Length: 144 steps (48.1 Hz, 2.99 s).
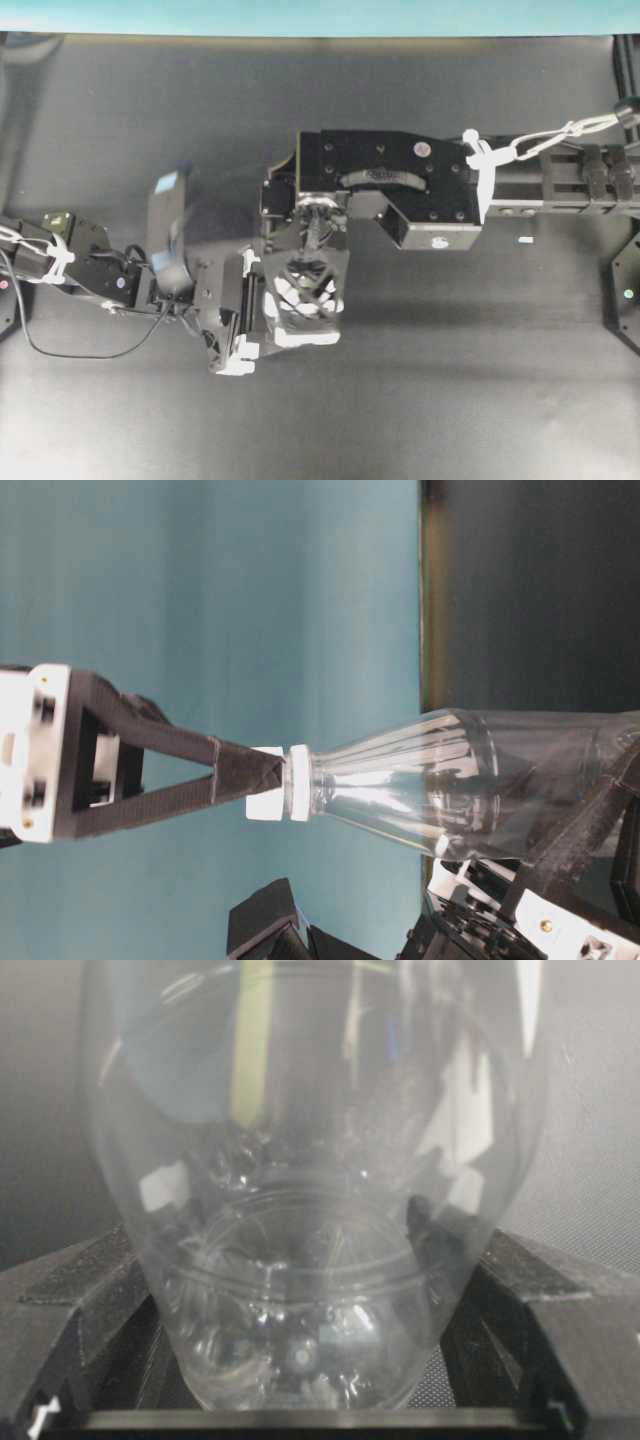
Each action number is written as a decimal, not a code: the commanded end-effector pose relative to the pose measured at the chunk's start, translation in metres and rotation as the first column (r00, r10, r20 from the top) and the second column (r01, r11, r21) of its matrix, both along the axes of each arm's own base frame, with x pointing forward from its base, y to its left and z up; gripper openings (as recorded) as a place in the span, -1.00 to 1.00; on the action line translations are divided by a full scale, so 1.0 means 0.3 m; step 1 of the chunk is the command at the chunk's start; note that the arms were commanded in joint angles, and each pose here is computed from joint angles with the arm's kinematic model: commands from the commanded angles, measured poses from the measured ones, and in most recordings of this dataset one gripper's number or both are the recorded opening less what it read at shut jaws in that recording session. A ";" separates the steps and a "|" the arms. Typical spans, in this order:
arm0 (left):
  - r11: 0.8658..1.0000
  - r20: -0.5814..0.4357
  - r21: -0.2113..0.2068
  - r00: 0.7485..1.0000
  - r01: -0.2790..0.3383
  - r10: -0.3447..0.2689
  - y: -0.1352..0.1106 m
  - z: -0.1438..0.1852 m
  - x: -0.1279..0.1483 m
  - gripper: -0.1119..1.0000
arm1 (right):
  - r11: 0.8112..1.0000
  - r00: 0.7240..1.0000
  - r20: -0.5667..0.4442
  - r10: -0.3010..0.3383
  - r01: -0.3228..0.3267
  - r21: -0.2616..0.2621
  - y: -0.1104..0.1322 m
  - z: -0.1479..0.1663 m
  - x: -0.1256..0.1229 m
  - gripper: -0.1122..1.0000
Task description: Open the bottle cap by holding the bottle with the left arm and twisting the cap with the right arm.
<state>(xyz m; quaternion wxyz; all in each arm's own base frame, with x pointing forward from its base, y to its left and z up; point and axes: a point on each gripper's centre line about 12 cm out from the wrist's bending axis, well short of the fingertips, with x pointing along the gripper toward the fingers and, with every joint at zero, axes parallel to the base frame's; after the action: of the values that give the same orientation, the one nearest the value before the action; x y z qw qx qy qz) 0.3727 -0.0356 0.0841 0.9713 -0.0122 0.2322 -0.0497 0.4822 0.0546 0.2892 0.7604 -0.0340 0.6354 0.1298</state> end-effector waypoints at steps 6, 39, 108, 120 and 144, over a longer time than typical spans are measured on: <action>0.999 0.003 -0.001 0.999 0.032 -0.032 -0.038 0.007 0.000 0.67 | 0.973 0.971 0.073 0.228 -0.226 -0.036 0.087 0.025 -0.004 -0.15; 0.999 -0.038 0.006 0.999 0.035 -0.034 -0.040 -0.006 -0.008 0.67 | 0.741 0.739 0.085 0.669 -0.653 -0.156 0.057 0.018 -0.041 -0.15; 0.999 -0.078 0.009 0.996 0.032 -0.031 -0.037 -0.023 -0.022 0.67 | 0.942 0.909 0.251 0.332 -0.306 -0.137 -0.084 0.248 -0.215 0.66; 0.999 -0.105 0.012 0.994 0.032 -0.030 -0.036 -0.033 -0.026 0.67 | 0.998 0.894 0.442 0.067 -0.059 -0.034 -0.078 0.378 -0.314 0.65; 0.999 -0.105 0.010 0.994 0.030 -0.029 -0.036 -0.032 -0.028 0.67 | 0.972 0.734 0.640 -0.226 0.130 0.194 -0.032 0.275 -0.444 0.64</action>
<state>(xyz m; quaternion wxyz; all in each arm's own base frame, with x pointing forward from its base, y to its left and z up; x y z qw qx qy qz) 0.3686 -0.0411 0.0802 0.9619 -0.0087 0.2678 -0.0549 0.3607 0.0397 0.3590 0.9292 0.0214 0.3609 0.0764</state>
